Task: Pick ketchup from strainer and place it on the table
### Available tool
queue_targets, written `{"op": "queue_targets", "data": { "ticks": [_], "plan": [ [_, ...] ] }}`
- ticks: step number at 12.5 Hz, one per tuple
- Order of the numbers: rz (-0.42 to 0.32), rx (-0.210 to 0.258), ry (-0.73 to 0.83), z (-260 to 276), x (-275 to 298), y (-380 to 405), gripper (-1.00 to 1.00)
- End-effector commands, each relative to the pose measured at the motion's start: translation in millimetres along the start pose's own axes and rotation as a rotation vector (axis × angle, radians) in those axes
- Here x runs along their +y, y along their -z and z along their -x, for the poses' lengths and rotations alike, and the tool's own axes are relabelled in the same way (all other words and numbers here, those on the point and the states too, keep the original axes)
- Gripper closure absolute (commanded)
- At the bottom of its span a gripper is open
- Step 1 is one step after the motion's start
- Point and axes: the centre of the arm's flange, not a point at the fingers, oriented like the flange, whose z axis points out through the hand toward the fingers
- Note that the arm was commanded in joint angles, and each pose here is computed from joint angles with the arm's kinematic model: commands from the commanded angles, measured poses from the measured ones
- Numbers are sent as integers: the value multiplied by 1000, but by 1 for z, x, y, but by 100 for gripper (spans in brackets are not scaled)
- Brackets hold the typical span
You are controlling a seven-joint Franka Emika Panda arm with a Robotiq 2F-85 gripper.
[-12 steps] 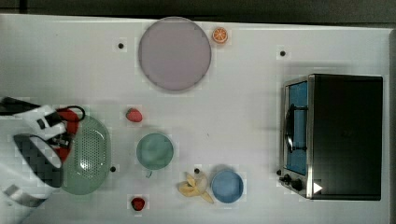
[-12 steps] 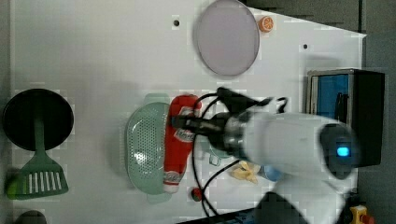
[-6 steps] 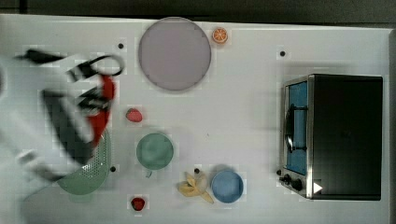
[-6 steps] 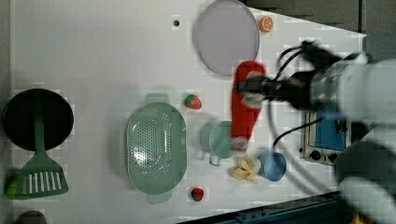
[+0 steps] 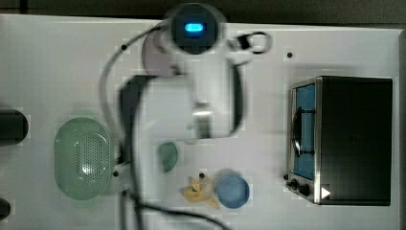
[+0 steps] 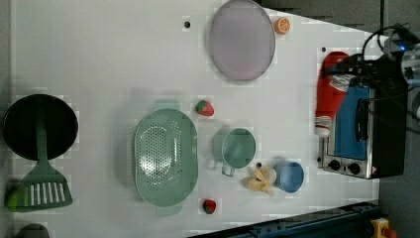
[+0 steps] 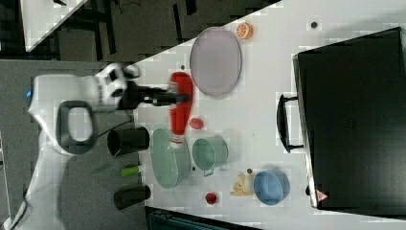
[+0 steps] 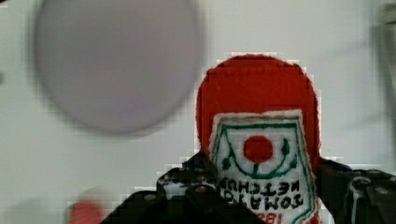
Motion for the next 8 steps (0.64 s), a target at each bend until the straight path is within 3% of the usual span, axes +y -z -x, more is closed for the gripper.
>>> {"op": "queue_targets", "data": {
  "ticks": [1,5,8],
  "plan": [
    [10,-18,76,0,25,-7,-19],
    [-2,9,44,7,48,-61,-19],
    [-9,-4,67,33,44,-110,-19]
  ]
}}
